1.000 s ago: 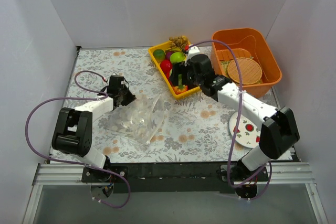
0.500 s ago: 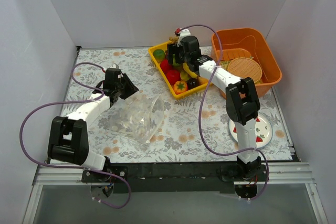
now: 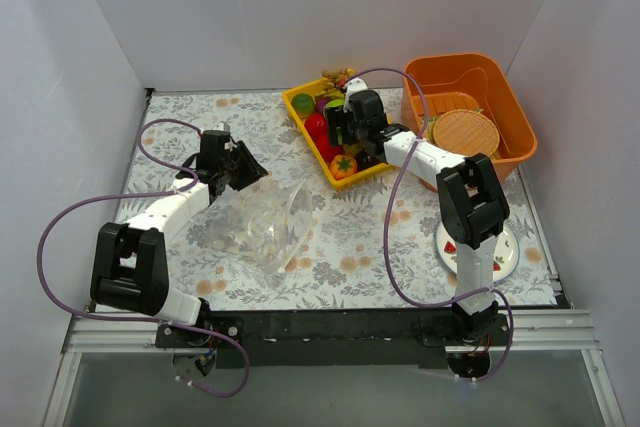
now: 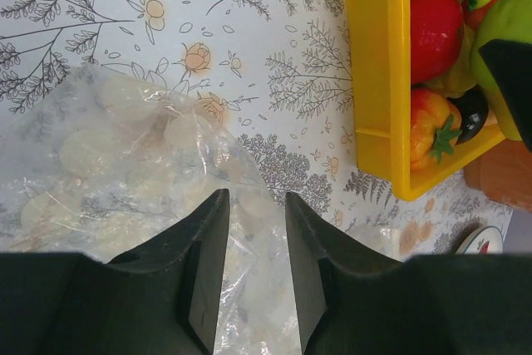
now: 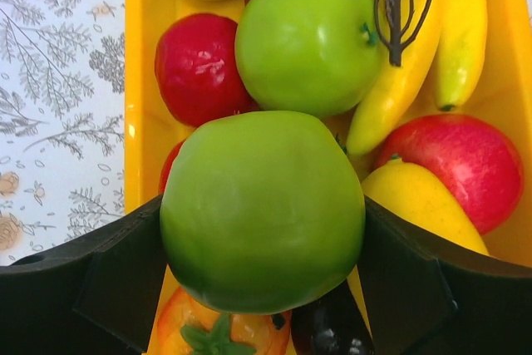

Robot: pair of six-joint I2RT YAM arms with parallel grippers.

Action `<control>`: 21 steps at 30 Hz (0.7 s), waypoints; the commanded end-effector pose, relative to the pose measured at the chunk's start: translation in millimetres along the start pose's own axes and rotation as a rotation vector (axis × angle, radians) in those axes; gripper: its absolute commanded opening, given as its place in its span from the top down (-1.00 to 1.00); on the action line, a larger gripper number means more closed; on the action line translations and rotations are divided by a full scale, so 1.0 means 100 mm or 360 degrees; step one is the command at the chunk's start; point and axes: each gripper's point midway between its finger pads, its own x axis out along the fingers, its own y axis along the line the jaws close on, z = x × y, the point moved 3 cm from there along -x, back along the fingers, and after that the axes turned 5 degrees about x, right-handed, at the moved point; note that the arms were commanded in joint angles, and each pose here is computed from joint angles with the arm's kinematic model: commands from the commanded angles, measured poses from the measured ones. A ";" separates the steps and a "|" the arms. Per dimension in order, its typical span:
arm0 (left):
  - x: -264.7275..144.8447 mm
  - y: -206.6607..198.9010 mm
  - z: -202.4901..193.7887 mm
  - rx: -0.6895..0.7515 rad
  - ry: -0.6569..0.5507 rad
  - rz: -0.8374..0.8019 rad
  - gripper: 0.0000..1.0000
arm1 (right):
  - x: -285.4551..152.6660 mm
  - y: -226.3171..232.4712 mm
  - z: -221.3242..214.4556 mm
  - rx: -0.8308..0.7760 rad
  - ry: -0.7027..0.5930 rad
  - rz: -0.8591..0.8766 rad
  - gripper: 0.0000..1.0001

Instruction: Open the zip-top bag and remove the fake food

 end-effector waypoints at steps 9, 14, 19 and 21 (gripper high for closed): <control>-0.14 -0.11 0.11 0.0025 -0.0077 -0.0084 0.34 | -0.13 0.05 0.31 -0.0075 -0.0154 -0.0061 -0.17; -0.13 -0.11 0.10 0.0027 -0.0069 -0.0083 0.34 | -0.12 0.03 0.35 -0.0089 -0.0160 -0.0095 -0.36; -0.13 -0.11 0.09 0.0023 -0.0066 -0.0087 0.34 | -0.14 0.02 0.41 -0.0090 -0.0180 -0.0109 -0.59; -0.13 -0.11 0.09 0.0022 -0.0066 -0.0087 0.34 | -0.14 0.01 0.40 -0.0096 -0.0172 -0.0120 -0.64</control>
